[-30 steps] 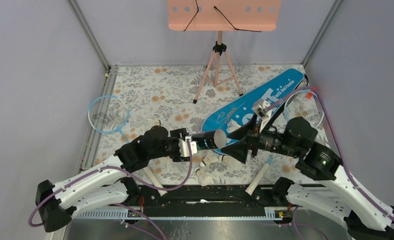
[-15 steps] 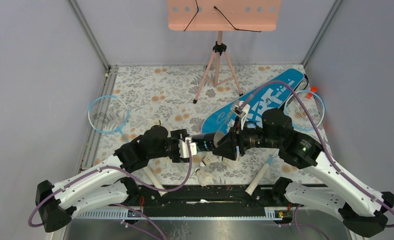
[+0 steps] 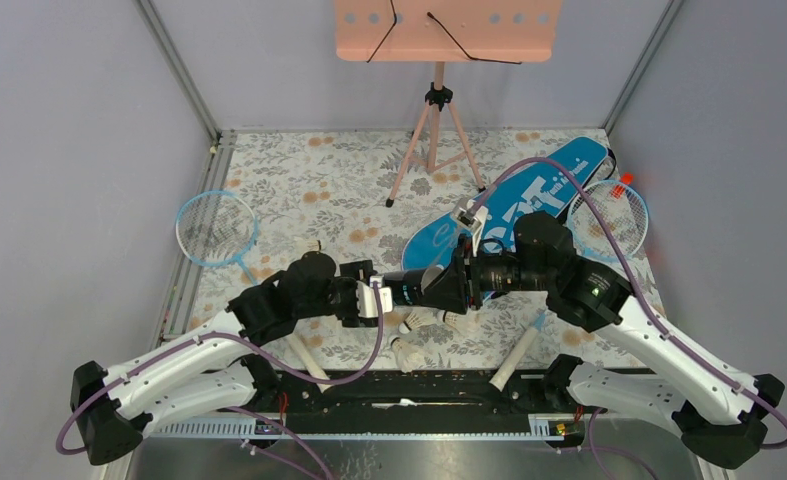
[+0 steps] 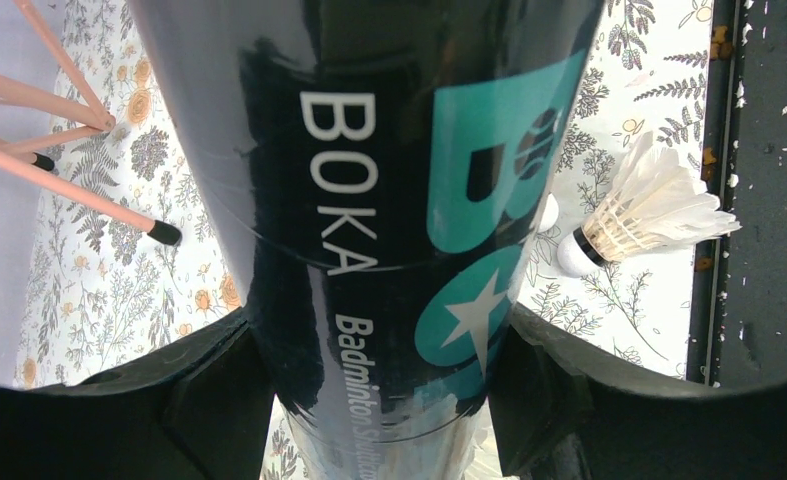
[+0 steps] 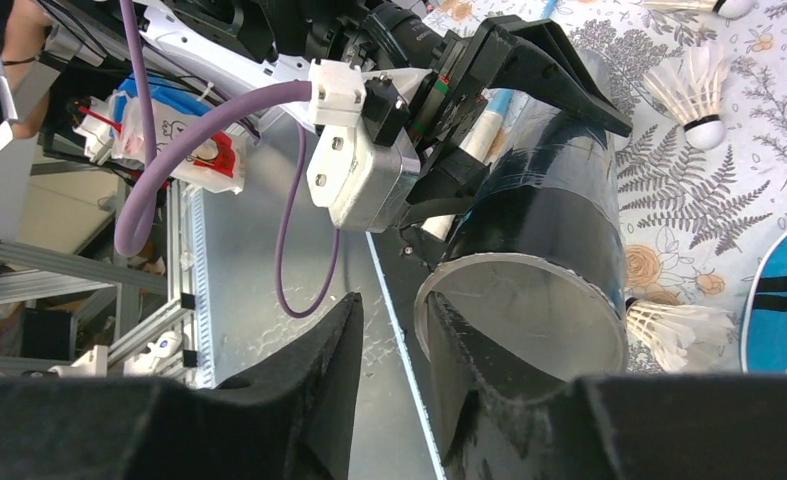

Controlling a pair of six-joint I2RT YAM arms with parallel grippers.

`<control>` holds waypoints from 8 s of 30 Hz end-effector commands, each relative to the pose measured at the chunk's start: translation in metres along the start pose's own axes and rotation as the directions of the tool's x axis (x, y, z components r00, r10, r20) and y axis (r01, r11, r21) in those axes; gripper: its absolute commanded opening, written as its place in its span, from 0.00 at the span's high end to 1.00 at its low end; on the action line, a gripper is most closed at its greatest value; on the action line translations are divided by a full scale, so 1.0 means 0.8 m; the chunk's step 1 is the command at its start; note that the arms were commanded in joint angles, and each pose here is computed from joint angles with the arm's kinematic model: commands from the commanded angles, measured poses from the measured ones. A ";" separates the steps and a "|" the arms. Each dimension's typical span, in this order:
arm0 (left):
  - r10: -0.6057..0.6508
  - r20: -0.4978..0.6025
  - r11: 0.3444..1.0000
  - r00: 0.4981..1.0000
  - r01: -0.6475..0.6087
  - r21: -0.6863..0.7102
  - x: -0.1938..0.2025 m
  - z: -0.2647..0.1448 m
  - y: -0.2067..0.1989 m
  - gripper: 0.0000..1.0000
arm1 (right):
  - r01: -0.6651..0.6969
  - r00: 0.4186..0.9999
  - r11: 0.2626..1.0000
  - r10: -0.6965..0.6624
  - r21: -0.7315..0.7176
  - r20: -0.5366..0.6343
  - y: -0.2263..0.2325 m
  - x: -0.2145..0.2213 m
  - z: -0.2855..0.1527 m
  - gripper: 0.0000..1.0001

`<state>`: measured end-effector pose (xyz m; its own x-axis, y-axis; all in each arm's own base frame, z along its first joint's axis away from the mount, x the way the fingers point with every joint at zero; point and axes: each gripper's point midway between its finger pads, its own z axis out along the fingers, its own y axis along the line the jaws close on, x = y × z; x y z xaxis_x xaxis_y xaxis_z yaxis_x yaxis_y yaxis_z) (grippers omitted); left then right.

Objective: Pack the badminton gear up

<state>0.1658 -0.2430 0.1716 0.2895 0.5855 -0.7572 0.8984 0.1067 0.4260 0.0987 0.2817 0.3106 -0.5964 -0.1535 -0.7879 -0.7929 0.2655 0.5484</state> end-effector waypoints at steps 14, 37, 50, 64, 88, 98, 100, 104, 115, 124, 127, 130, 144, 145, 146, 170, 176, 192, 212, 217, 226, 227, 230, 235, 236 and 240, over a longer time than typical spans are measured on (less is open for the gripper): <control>0.073 0.164 0.985 0.984 -0.046 -0.165 -0.063 -0.021 0.048 0.75 | 0.015 0.998 0.998 -0.019 0.059 0.067 0.019 -0.017 -0.044 1.00; -0.066 0.507 0.603 0.860 0.439 -0.666 -0.102 -0.164 0.173 0.77 | -0.052 0.992 0.914 0.000 0.402 0.127 -0.058 0.014 -0.087 1.00; -0.199 0.767 0.133 0.610 0.792 -0.596 -0.020 -0.270 0.164 0.75 | -0.030 0.991 0.970 0.061 0.240 -0.123 -0.139 0.049 0.144 1.00; -0.303 0.700 -0.026 0.647 0.729 -0.684 0.018 -0.275 0.164 0.78 | 0.295 0.913 0.833 -0.101 0.469 -0.395 -0.220 0.151 0.242 0.80; -0.298 0.697 0.056 0.652 0.741 -0.669 0.003 -0.272 0.162 0.78 | 0.574 0.819 0.717 -0.495 0.395 -0.291 -0.215 0.118 0.336 0.52; -0.225 0.643 0.305 0.732 0.680 -0.667 -0.032 -0.237 0.159 0.78 | 0.379 0.919 0.814 -0.387 0.439 -0.077 -0.164 0.081 0.255 1.00; -0.201 0.613 0.402 0.764 0.635 -0.659 -0.043 -0.217 0.154 0.77 | 0.324 0.942 0.831 -0.326 0.451 -0.076 -0.155 0.082 0.223 1.00; -0.103 0.477 0.662 0.873 0.418 -0.622 -0.060 -0.156 0.128 0.77 | 0.233 0.972 0.856 -0.192 0.462 -0.135 -0.135 0.091 0.142 1.00; 0.063 0.293 0.893 0.954 0.077 -0.444 -0.053 -0.075 0.075 0.82 | 0.040 0.997 0.836 0.004 0.548 -0.078 -0.108 0.057 -0.068 1.00; 0.129 0.273 0.941 0.953 -0.031 -0.336 -0.043 -0.055 0.042 0.81 | 0.103 0.993 0.895 -0.066 0.435 -0.100 -0.030 0.015 -0.122 1.00; 0.120 0.253 0.952 0.960 -0.039 -0.304 -0.041 -0.047 0.040 0.81 | 0.131 0.989 0.929 -0.099 0.345 -0.108 -0.007 0.004 -0.115 1.00; 0.101 0.212 0.951 0.972 -0.032 -0.307 -0.034 -0.041 0.045 0.81 | 0.117 0.988 0.951 -0.083 0.288 -0.127 0.008 0.001 -0.107 1.00; 0.139 0.270 0.965 0.953 -0.069 -0.251 -0.041 -0.038 0.025 0.81 | 0.083 0.972 0.974 -0.033 0.210 -0.233 0.001 -0.001 -0.042 1.00; 0.140 0.274 0.966 0.952 -0.071 -0.247 -0.041 -0.038 0.024 0.81 | 0.083 0.971 0.974 -0.031 0.212 -0.237 -0.001 -0.001 -0.040 1.00; 0.143 0.275 0.967 0.951 -0.075 -0.243 -0.041 -0.037 0.023 0.81 | 0.083 0.971 0.973 -0.029 0.217 -0.238 -0.002 -0.001 -0.039 1.00; 0.137 0.308 0.974 0.942 -0.071 -0.217 -0.051 -0.037 0.018 0.80 | 0.081 0.979 0.954 -0.021 0.290 -0.203 -0.020 -0.032 -0.016 0.52; 0.139 0.322 0.973 0.937 -0.068 -0.223 -0.053 -0.041 0.017 0.79 | 0.095 0.987 0.936 -0.045 0.338 -0.154 -0.024 -0.041 -0.030 0.04; 0.126 0.374 0.968 0.919 -0.031 -0.250 -0.068 -0.052 0.024 0.78 | 0.043 0.993 0.924 0.004 0.380 -0.121 -0.072 -0.027 0.033 0.00; 0.008 0.377 0.892 0.926 0.164 -0.422 -0.050 -0.065 0.065 0.78 | 0.095 0.968 0.915 -0.177 0.392 0.177 -0.024 -0.111 -0.009 0.00; -0.036 0.374 0.869 0.927 0.214 -0.447 -0.040 -0.068 0.069 0.78 | 0.047 0.937 0.925 -0.172 0.376 0.305 -0.012 -0.102 -0.060 0.00; -0.167 0.547 0.701 0.821 0.489 -0.520 -0.042 -0.111 0.101 0.78 | -0.156 0.965 0.831 0.012 0.533 0.264 -0.116 0.015 -0.043 0.00; -0.182 0.558 0.665 0.810 0.519 -0.537 -0.036 -0.116 0.106 0.78 | -0.156 0.971 0.822 0.027 0.547 0.237 -0.127 0.026 -0.034 0.00; -0.200 0.572 0.607 0.796 0.559 -0.565 -0.024 -0.122 0.112 0.78 | -0.127 0.990 0.797 0.063 0.590 0.128 -0.160 0.060 -0.001 0.00; -0.255 0.627 0.553 0.736 0.643 -0.530 -0.023 -0.127 0.115 0.78 | -0.149 0.985 0.741 0.168 0.655 0.033 -0.210 0.099 0.054 0.03; -0.272 0.643 0.531 0.716 0.669 -0.520 -0.022 -0.128 0.115 0.76 | -0.151 0.983 0.729 0.179 0.667 0.027 -0.219 0.103 0.063 0.05; -0.295 0.659 0.504 0.691 0.699 -0.507 -0.019 -0.131 0.116 0.76 | -0.133 0.975 0.704 0.218 0.698 -0.035 -0.244 0.123 0.090 0.12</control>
<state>0.2081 -0.1675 0.2433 0.1251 0.0111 -0.9921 0.5316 0.8435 0.0764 0.1833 0.2604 0.1035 -0.7664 -0.1775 -0.6174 -0.4130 0.8723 0.2619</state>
